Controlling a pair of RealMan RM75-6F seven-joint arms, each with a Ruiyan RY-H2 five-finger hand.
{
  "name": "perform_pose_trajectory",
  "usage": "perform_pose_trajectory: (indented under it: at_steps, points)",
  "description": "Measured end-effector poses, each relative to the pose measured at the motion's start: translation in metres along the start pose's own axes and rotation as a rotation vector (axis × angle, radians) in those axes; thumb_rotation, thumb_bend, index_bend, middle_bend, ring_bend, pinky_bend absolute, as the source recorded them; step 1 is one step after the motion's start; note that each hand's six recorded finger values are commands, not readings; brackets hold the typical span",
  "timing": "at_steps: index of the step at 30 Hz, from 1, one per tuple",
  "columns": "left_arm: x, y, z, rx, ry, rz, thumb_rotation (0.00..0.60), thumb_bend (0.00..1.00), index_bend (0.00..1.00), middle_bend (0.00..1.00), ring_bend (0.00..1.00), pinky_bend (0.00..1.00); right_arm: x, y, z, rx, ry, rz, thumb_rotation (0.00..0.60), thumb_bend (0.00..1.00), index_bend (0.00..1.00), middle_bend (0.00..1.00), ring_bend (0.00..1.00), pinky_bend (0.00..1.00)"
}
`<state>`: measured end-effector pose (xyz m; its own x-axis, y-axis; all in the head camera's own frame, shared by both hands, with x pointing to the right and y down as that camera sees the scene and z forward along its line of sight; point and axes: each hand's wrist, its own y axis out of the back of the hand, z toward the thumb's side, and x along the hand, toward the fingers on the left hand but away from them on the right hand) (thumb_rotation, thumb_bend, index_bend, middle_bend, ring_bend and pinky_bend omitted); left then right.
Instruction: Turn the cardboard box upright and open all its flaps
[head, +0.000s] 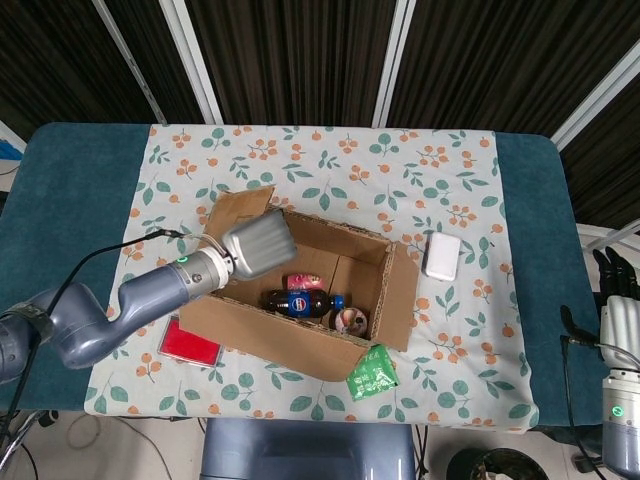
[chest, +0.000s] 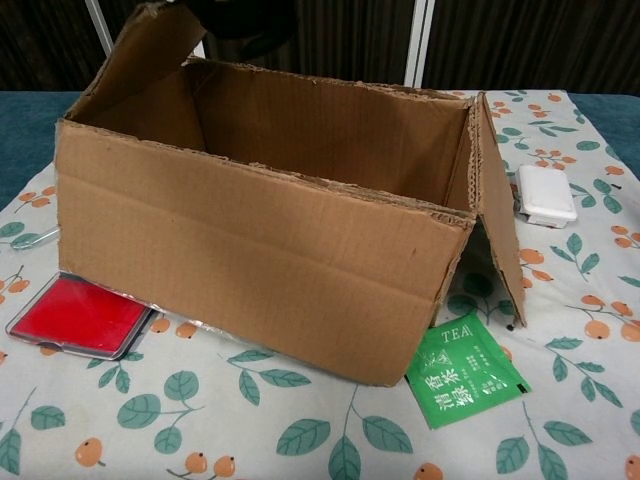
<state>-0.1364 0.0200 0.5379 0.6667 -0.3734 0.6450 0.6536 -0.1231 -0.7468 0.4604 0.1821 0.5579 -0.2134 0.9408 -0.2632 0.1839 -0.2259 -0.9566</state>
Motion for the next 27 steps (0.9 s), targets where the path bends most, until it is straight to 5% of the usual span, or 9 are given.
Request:
perform_pose_trajectory:
  at_steps: [17,27]
  points:
    - [-0.070,-0.013,-0.049,0.007,0.170,-0.039,0.600,1.00,0.58,0.74,0.48,0.46,0.001,-0.002,0.000,-0.019,-0.005,0.009,0.600,0.39,0.04,0.02,0.04,0.23]
    - [-0.129,-0.057,-0.071,-0.077,0.317,-0.105,0.600,1.00,0.58,0.73,0.48,0.46,0.002,-0.005,0.003,-0.023,0.003,0.022,0.600,0.39,0.04,0.02,0.04,0.23]
